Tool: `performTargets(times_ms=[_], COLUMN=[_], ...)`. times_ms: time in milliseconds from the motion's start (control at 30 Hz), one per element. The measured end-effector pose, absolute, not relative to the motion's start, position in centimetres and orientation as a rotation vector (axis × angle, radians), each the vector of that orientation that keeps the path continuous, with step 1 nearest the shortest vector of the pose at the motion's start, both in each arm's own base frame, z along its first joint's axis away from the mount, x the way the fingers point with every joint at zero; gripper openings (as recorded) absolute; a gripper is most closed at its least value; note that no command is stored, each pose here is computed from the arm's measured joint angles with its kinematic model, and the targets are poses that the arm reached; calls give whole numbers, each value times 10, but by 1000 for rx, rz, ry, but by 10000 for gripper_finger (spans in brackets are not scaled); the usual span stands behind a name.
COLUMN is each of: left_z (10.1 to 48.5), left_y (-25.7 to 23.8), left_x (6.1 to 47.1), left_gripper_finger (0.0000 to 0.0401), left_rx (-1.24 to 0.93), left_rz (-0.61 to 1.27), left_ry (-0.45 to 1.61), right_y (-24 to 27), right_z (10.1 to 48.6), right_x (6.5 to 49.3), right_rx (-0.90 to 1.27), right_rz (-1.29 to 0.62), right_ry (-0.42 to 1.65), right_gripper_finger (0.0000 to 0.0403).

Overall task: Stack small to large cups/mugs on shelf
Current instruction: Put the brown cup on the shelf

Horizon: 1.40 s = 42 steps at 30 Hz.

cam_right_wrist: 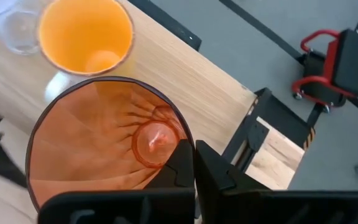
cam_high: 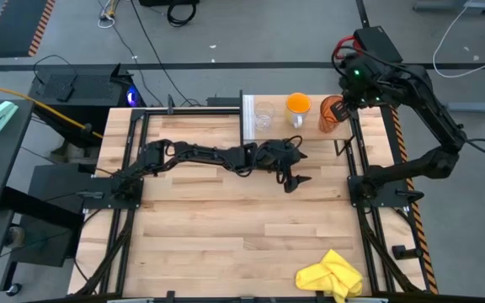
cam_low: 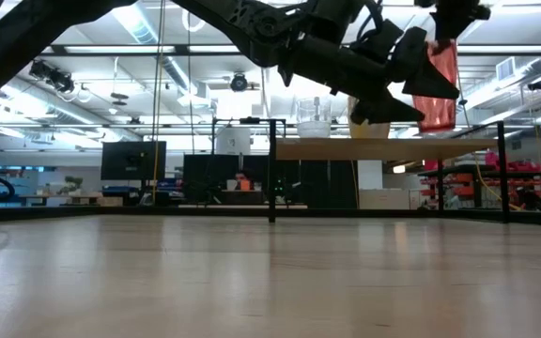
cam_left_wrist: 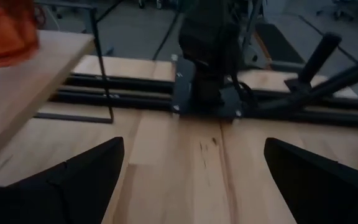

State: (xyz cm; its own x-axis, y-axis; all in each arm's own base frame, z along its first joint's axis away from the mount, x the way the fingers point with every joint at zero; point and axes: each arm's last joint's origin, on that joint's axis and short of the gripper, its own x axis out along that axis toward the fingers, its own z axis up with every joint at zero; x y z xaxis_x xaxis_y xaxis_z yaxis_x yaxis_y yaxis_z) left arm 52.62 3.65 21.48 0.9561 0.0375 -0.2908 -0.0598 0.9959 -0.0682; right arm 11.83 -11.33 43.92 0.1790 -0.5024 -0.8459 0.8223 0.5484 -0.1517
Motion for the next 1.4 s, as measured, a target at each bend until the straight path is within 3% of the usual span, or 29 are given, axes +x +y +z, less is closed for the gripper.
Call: performTargets(times_ms=[700, 1400], left_z=[203, 203], left_y=[14, 14], left_x=[523, 523], left_gripper_finger=[396, 396], left_rx=[-22, -24], left_rz=[-1, 0], left_ry=[421, 423], right_y=[-136, -162], right_z=[436, 426], right_x=[101, 113], right_rx=[517, 593], right_rz=[-1100, -1090], right_ry=[989, 996], right_gripper_finger=[0, 1])
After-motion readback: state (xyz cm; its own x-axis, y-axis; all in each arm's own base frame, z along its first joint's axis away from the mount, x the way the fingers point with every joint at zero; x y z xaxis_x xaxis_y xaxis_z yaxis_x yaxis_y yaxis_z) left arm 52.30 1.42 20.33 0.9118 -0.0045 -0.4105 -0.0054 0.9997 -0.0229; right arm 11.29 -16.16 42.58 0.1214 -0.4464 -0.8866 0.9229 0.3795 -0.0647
